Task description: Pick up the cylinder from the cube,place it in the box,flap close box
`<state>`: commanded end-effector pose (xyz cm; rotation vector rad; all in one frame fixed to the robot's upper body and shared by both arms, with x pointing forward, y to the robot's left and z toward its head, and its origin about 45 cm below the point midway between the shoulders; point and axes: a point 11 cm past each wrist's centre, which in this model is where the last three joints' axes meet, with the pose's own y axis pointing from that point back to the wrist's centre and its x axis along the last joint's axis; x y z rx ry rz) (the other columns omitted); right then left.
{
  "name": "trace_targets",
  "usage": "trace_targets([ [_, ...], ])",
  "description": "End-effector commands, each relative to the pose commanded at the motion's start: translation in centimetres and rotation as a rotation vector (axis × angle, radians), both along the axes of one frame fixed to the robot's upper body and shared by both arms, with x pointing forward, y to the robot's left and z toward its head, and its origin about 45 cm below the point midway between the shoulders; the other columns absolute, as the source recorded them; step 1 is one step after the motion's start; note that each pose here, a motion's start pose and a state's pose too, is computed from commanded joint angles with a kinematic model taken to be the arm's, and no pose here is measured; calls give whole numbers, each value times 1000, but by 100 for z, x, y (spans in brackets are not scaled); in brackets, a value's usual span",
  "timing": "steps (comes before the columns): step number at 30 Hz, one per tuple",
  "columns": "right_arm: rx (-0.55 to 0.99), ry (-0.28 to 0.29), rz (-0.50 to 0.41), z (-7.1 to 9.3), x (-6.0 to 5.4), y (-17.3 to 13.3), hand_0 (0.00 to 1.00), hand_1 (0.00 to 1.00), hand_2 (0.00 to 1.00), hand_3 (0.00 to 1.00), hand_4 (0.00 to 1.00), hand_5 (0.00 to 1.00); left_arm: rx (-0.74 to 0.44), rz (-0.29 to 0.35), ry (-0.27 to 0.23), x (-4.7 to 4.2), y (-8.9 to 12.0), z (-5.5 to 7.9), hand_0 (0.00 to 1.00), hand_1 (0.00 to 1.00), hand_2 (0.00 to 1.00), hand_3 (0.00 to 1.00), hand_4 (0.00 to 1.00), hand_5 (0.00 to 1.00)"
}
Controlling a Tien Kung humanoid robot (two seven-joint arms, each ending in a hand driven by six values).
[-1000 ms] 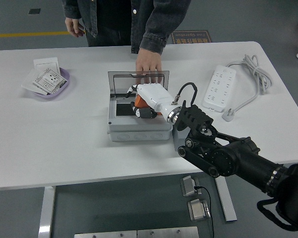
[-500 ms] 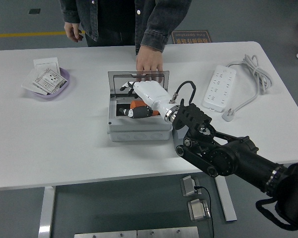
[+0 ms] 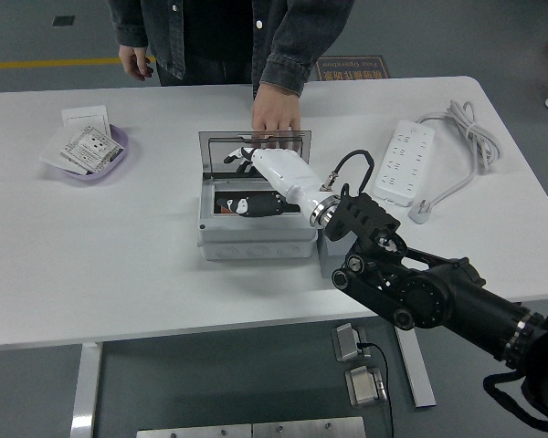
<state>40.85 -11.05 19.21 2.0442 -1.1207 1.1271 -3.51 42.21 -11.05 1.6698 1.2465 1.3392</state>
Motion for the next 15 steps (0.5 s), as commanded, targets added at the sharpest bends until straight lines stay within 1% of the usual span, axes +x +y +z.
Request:
trace_targets([
  [3, 42, 20, -16, 88, -20, -115, 725, 580, 615, 767, 879, 552, 0, 3, 1, -9, -6, -2, 637, 679, 649, 638, 730, 486],
  [5, 60, 17, -27, 193, -17, -197, 725, 580, 615, 767, 879, 552, 0, 5, 1, -12, -9, -3, 637, 679, 649, 638, 730, 486],
  [6, 70, 9, -27, 262, -17, -217, 725, 580, 615, 767, 879, 552, 0, 5, 0, -13, -10, -3, 637, 679, 649, 638, 730, 486],
  [7, 80, -2, -26, 337, -11, -228, 702, 544, 616, 765, 875, 560, 0, 6, 0, -13, -10, -3, 637, 679, 648, 638, 729, 485],
  [9, 105, -37, -16, 550, 11, -223, 702, 544, 616, 765, 875, 560, 0, 6, 1, -12, -9, -3, 637, 679, 648, 638, 729, 485],
  [10, 111, -52, -12, 626, 22, -215, 702, 544, 616, 765, 875, 560, 0, 6, 1, -11, -8, -2, 637, 679, 648, 638, 729, 485],
  [12, 113, -78, -15, 752, 82, -225, 702, 544, 616, 765, 875, 560, 1, 6, -1, -3, -3, -1, 637, 679, 648, 638, 729, 485],
  [13, 111, -85, -19, 788, 117, -234, 680, 549, 621, 759, 874, 561, 1, 6, -1, 1, 0, 0, 637, 679, 648, 637, 728, 485],
  [15, 105, -94, -32, 838, 204, -253, 680, 549, 621, 759, 874, 561, 2, 5, -2, 8, 7, 2, 637, 679, 648, 637, 728, 485],
])
